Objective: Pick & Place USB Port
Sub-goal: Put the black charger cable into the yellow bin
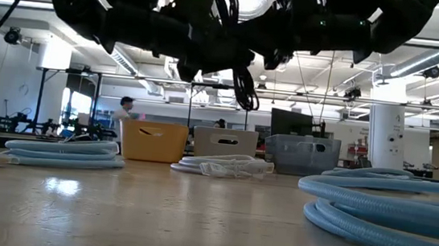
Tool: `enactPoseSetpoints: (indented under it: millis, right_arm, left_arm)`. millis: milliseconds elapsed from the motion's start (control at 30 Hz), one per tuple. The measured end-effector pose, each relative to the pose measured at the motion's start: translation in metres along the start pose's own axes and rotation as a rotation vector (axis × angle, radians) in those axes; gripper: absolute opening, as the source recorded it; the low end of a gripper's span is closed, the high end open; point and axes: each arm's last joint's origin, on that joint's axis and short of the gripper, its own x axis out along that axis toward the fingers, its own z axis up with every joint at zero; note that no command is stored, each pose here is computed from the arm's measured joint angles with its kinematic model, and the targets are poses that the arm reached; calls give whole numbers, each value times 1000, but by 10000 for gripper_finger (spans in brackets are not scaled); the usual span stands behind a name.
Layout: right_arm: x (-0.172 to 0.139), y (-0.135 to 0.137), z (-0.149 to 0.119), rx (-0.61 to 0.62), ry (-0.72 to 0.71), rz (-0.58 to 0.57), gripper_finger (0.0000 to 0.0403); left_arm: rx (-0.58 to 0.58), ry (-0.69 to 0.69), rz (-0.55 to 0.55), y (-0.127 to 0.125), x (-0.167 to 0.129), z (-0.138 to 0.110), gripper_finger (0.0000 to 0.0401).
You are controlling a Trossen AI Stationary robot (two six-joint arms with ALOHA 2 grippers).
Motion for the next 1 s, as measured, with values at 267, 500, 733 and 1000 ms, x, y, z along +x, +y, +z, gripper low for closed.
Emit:
enactPoseSetpoints:
  millis: [267,500,733,1000]
  right_arm:
    - [-3,0,-1,11,61,-8,87]
    - [-19,3,14,9,104,-9,131]
    - [-49,7,29,33,211,-16,152]
    - [-72,10,40,115,254,-26,141]
  left_arm:
    - [-44,30,7,0,-2,-3,50]
    - [-133,107,24,1,-3,-10,67]
    - [-195,147,57,3,-10,-2,54]
    - [-251,305,279,29,-35,50,60]
